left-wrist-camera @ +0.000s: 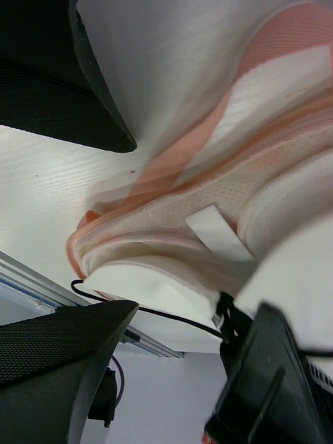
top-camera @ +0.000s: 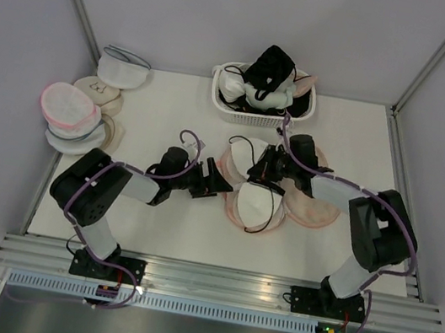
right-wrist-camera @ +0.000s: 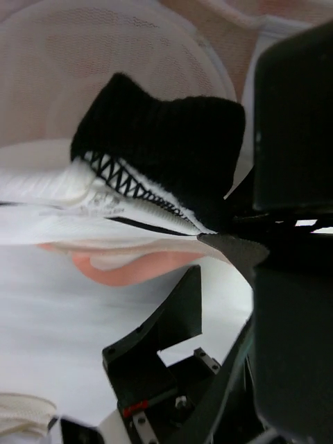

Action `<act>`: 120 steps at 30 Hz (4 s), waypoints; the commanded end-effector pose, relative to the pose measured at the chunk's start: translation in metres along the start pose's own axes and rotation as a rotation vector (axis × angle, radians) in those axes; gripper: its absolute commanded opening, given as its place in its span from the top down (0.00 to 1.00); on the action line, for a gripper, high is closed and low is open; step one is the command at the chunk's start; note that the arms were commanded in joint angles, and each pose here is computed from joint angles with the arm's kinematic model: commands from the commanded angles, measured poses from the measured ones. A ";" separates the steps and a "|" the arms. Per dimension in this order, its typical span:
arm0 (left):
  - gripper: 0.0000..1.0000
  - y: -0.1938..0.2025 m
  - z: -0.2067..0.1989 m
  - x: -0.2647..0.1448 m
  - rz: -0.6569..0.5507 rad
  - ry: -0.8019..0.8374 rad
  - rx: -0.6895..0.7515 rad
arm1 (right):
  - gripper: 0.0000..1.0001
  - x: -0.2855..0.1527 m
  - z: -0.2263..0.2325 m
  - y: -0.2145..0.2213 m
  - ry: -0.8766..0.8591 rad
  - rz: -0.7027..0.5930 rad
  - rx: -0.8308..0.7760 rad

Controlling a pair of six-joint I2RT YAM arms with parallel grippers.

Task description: Unzip the laundry bag and remove the bra

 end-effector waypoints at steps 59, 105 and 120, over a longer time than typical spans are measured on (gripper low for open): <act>0.07 0.023 -0.004 -0.052 0.008 -0.057 -0.012 | 0.61 0.074 -0.070 -0.343 0.581 -0.935 -0.052; 0.01 0.023 -0.046 -0.102 -0.078 0.024 0.104 | 0.02 -0.218 -0.138 0.013 1.306 -0.440 0.267; 0.00 0.026 -0.038 -0.110 -0.107 -0.024 0.069 | 0.20 -0.195 -0.156 0.049 1.159 -0.380 0.440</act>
Point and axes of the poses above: each gripper's point midway between its finger pads, its own x axis out along the fingers, its own z axis along the line the jaws close on, y = z × x, the point moved 3 cm from there along -x, back along the fingers, and after that the axes turned 5 degrees about -x, right-handed, at the moved point
